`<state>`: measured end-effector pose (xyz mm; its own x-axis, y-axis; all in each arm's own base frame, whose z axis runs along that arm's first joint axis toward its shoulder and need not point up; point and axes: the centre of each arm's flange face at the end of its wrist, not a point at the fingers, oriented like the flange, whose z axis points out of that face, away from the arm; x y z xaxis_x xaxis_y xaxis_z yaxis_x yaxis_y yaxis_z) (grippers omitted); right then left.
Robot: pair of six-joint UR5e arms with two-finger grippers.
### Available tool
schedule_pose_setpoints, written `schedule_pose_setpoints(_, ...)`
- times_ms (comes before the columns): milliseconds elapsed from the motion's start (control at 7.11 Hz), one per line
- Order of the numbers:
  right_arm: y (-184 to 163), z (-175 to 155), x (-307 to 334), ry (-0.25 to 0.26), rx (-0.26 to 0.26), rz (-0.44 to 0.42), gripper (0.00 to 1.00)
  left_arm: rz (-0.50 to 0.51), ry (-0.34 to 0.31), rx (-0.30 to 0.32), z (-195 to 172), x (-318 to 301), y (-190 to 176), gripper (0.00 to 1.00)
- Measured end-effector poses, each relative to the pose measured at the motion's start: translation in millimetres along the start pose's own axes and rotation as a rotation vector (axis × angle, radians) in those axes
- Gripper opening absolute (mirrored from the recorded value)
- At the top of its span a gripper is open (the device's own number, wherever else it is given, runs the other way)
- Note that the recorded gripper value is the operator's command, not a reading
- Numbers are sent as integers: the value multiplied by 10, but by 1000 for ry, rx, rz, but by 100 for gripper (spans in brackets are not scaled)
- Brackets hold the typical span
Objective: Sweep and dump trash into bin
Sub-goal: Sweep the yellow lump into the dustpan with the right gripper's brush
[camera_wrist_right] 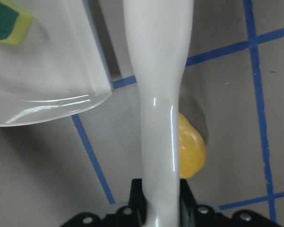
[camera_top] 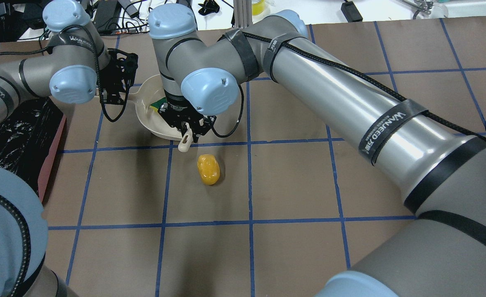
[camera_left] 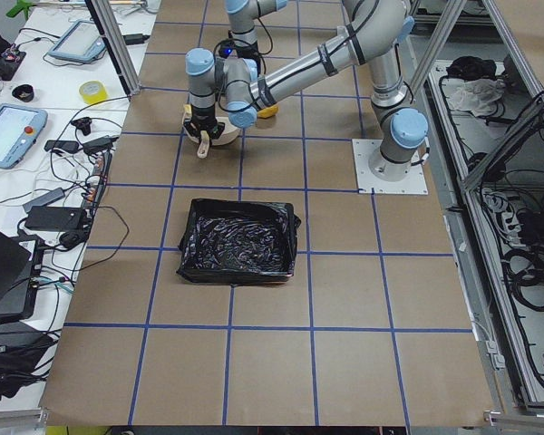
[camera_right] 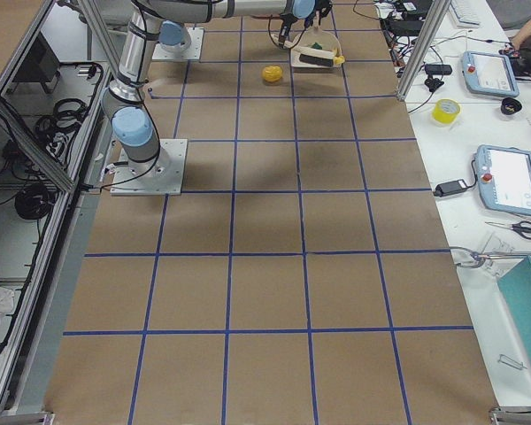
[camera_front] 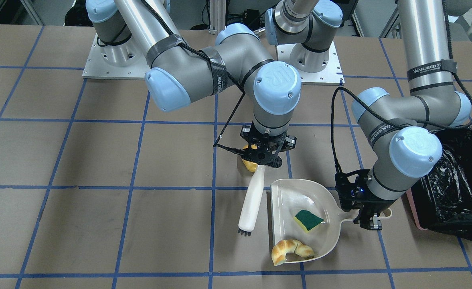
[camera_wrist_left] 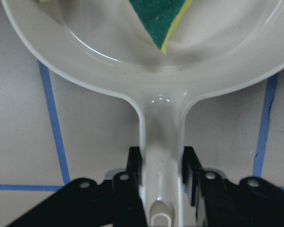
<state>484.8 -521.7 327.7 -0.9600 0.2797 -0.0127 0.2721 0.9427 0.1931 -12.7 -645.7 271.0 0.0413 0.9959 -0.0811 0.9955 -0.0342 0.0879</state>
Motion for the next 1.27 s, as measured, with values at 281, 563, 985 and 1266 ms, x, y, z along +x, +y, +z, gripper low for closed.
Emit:
schedule_pose_setpoints(281, 221, -74, 304, 89, -29, -34, 0, 7, 18, 24, -106, 441, 58, 0)
schedule_pose_setpoints(563, 627, -33, 719, 123, -58, -82, 0, 9, 41, 28, -231, 1216, -106, 0)
schedule_pose_setpoints(985, 1122, 342, 1175, 125, -76, -110, 0, 0, 52, -26, -354, 1963, -211, 0)
schedule_pose_setpoints(1266, 1205, 657, 1093, 96, -50, -145, 0, -8, 50, -31, -307, 2014, -204, 0)
